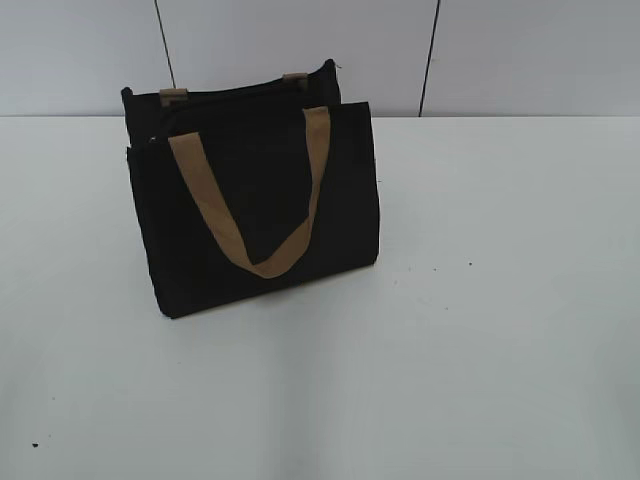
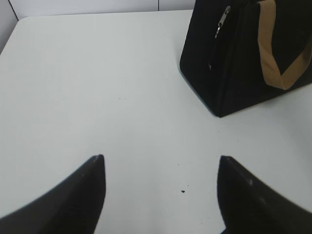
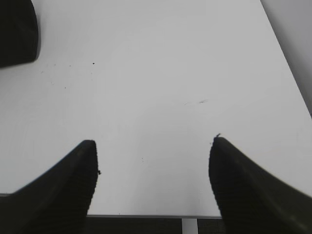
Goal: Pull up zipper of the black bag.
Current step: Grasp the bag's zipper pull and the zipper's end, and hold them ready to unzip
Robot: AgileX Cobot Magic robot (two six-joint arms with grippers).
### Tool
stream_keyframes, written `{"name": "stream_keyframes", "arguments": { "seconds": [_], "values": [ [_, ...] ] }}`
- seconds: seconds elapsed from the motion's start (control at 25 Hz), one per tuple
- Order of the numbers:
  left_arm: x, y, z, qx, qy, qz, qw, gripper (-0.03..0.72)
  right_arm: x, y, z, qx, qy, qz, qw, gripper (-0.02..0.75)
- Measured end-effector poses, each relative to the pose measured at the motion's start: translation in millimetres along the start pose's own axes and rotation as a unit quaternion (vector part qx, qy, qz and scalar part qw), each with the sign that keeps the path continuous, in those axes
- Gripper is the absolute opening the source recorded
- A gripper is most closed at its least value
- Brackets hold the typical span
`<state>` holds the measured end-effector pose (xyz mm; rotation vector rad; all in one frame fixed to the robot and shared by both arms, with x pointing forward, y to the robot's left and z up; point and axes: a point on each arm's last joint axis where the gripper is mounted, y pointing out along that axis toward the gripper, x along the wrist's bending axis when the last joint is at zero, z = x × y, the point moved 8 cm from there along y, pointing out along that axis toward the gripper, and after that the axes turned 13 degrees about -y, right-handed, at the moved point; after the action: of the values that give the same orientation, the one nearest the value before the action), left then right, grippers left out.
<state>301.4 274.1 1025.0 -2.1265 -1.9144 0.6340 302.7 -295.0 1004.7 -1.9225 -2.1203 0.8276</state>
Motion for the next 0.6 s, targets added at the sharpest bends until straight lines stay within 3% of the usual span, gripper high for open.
{"name": "stream_keyframes", "arguments": {
  "seconds": [0.36, 0.48, 0.6],
  "values": [
    [-0.9, -1.0, -3.3, -0.006, -0.002, 0.002, 1.000, 0.540, 0.0, 0.0, 0.0, 0.000, 0.000, 0.000, 1.000, 0.545],
    [-2.9, 0.1, -19.7, -0.023, -0.029, 0.006, 0.999, 0.533, 0.0, 0.0, 0.0, 0.000, 0.000, 0.000, 1.000, 0.545],
    [0.4, 19.3, -32.7, -0.001, -0.055, -0.001, 0.998, 0.531, 0.0, 0.0, 0.0, 0.000, 0.000, 0.000, 1.000, 0.545]
  ]
}}
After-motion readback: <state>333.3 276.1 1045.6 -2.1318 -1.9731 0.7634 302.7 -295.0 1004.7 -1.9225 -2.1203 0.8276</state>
